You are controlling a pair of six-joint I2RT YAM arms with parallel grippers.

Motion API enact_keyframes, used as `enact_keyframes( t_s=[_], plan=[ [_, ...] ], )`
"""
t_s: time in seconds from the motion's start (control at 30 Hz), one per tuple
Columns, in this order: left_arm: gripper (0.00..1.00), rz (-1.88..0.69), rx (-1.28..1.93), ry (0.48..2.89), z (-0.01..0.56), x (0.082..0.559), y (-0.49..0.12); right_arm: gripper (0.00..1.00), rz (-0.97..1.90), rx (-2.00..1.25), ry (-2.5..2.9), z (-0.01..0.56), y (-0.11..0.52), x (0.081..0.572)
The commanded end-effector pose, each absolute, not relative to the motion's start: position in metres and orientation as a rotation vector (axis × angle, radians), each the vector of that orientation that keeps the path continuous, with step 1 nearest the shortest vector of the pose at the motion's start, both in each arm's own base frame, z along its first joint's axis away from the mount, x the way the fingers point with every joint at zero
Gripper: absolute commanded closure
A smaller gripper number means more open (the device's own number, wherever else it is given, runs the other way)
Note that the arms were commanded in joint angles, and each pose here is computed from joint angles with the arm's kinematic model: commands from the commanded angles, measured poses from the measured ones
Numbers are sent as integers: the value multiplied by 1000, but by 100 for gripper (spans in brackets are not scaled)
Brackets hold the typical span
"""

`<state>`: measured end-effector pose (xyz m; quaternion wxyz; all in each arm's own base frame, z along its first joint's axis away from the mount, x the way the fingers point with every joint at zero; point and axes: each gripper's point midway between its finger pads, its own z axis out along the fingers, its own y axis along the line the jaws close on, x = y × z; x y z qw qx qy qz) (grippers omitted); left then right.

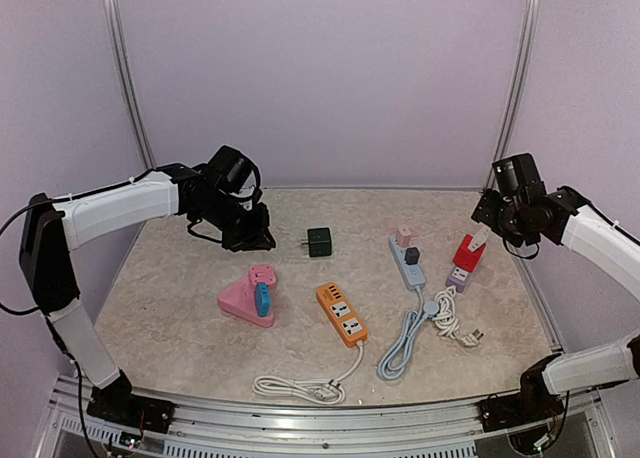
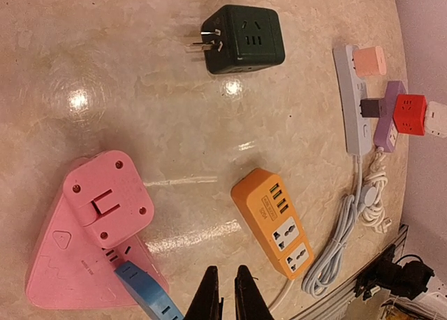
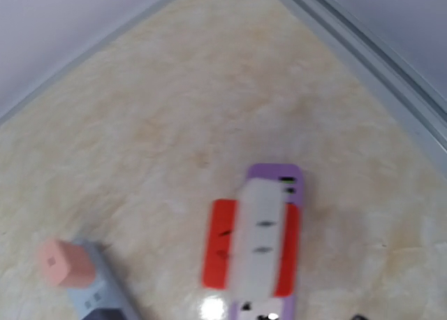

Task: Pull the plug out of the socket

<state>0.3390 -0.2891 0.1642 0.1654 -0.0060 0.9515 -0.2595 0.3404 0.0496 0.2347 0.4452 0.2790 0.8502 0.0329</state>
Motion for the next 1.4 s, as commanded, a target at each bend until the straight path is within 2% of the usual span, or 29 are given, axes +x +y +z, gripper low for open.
enact_keyframes(
  t_s=[0.0,0.3,0.43,0.83,1.03,1.13,1.37],
  plan=[
    [91,-759,25,2700,168,341,-297,29,190,763,2171,215,37,348],
    [91,-764,31,2698,169,340,-299,37,323,768,2233,187,31,375],
    [91,-764,31,2698,169,340,-299,46,303,759,2279,175,32,380],
    [91,-776,42,2698,168,339,-304,51,197,785,2341,134,20,383],
    [91,-773,39,2702,166,337,-304,74,150,757,2360,132,16,387],
    [91,-773,38,2703,166,336,-304,81,98,721,2379,136,12,384],
    [91,-777,42,2704,165,337,-306,91,52,571,2488,138,15,372]
  ],
)
